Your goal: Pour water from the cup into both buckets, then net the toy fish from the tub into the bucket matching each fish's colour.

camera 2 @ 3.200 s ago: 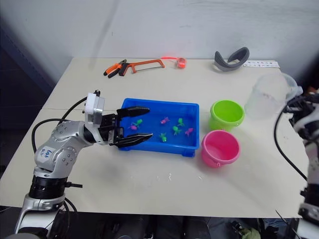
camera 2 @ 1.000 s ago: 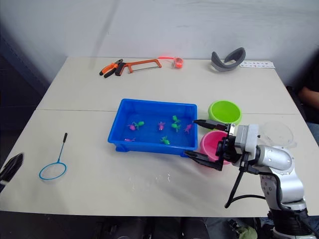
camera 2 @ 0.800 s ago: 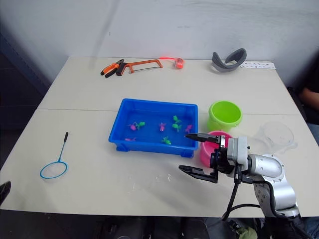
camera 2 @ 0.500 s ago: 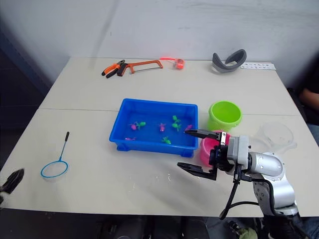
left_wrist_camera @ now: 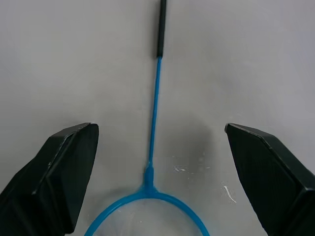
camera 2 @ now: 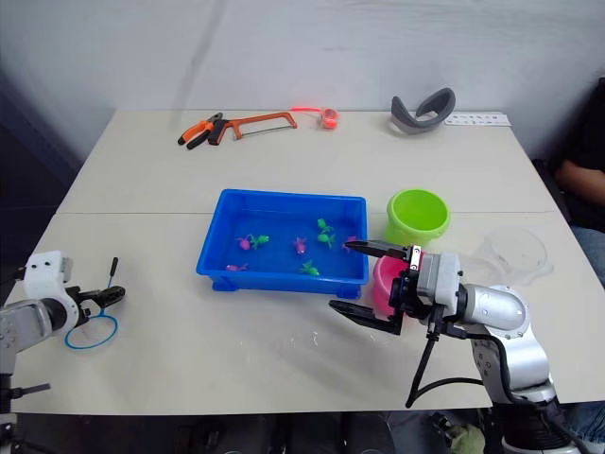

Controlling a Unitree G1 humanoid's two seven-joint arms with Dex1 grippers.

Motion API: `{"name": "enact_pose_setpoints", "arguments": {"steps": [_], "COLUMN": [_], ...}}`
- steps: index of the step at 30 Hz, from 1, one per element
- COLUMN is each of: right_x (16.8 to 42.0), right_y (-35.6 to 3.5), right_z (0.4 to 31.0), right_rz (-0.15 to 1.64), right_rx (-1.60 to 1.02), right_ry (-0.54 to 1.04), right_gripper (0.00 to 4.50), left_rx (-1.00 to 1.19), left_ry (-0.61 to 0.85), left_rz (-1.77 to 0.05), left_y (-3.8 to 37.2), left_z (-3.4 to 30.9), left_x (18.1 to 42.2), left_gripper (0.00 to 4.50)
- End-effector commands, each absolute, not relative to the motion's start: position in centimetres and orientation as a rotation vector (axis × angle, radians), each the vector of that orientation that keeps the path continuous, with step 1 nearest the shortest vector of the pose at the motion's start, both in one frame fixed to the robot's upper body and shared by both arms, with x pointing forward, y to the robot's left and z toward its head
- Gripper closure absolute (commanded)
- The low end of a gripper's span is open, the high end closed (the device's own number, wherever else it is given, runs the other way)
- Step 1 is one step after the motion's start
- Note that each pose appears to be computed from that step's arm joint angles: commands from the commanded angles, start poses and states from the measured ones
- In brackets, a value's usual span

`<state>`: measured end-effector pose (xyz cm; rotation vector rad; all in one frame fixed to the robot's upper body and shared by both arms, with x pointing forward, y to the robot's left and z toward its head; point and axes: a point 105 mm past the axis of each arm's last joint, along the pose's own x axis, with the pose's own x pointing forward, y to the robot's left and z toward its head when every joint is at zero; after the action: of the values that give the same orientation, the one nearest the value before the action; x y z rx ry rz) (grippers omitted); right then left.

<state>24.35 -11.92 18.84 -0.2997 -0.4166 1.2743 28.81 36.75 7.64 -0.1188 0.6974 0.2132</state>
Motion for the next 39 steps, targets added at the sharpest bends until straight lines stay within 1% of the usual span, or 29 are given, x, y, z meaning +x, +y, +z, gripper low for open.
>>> {"name": "enact_pose_setpoints", "arguments": {"steps": [1,4,7,10,15,17,19,21,22,23,24,26,29,32,33,35,36,38,39], "right_x": [23.7,23.6,23.6,23.5,23.3,23.1,22.9,22.9,22.9,22.9,22.8,22.8,22.9,24.2,24.4,24.2,24.1,24.1,24.2], "right_y": [-12.0,-12.1,-12.2,-12.2,-12.3,-12.5,-12.6,-12.8,-12.9,-12.9,-12.9,-12.7,-12.3,-12.4,-12.3,-11.5,-11.0,-10.4,-10.2], "right_z": [19.7,19.8,19.8,19.8,19.6,19.6,19.5,19.7,19.8,20.0,20.0,20.3,21.3,21.1,21.3,21.9,22.3,22.7,22.9], "right_rz": [1.254,1.237,1.23,1.225,1.221,1.218,1.215,1.205,1.198,1.198,1.2,1.204,1.193,1.125,1.129,1.199,1.238,1.281,1.289], "right_rx": [-0.334,-0.337,-0.345,-0.349,-0.362,-0.363,-0.363,-0.367,-0.364,-0.365,-0.365,-0.377,-0.393,-0.426,-0.399,-0.366,-0.353,-0.333,-0.327], "right_ry": [-0.46,-0.461,-0.457,-0.455,-0.443,-0.437,-0.43,-0.425,-0.421,-0.416,-0.413,-0.405,-0.399,-0.233,-0.191,-0.153,-0.131,-0.085,-0.066], "right_gripper": [0.06,0.06,0.0,0.0,0.0,0.0,0.0,0.0,0.0,0.0,0.0,0.0,0.0,0.0,0.0,0.0,0.0,0.0,0.0], "left_rx": [-0.121,-0.154,-0.181,-0.192,-0.208,-0.197,-0.191,-0.166,-0.137,-0.088,-0.05,0.07,0.163,0.337,0.382,0.445,0.526,0.638,0.673], "left_ry": [0.715,0.758,0.787,0.799,0.789,0.713,0.599,0.438,0.35,0.223,0.145,0.005,0.065,0.145,0.173,0.237,0.271,0.303,0.306], "left_rz": [0.232,0.209,0.213,0.202,0.211,0.15,0.058,-0.027,-0.097,-0.193,-0.259,-0.449,-0.763,-1.012,-1.089,-1.243,-1.344,-1.463,-1.49], "left_y": [37.0,36.5,36.6,36.6,37.0,36.8,36.3,36.2,35.9,35.1,34.6,32.8,29.3,26.4,25.4,23.3,21.7,19.7,18.9], "left_z": [7.1,5.5,4.3,3.6,2.9,3.9,5.9,8.9,10.8,13.5,15.2,18.4,20.3,20.9,21.0,21.2,21.1,20.8,20.8], "left_x": [29.3,29.4,29.4,29.5,29.5,30.3,31.1,31.8,31.9,31.8,31.5,30.3,27.9,26.7,26.3,25.5,25.0,24.6,24.8], "left_gripper": [0.0,0.0,0.85,2.27,4.48,4.48,4.48,4.48,4.48,4.48,4.48,4.48,4.48,4.48,4.48,4.48,4.48,4.48,4.48]}}
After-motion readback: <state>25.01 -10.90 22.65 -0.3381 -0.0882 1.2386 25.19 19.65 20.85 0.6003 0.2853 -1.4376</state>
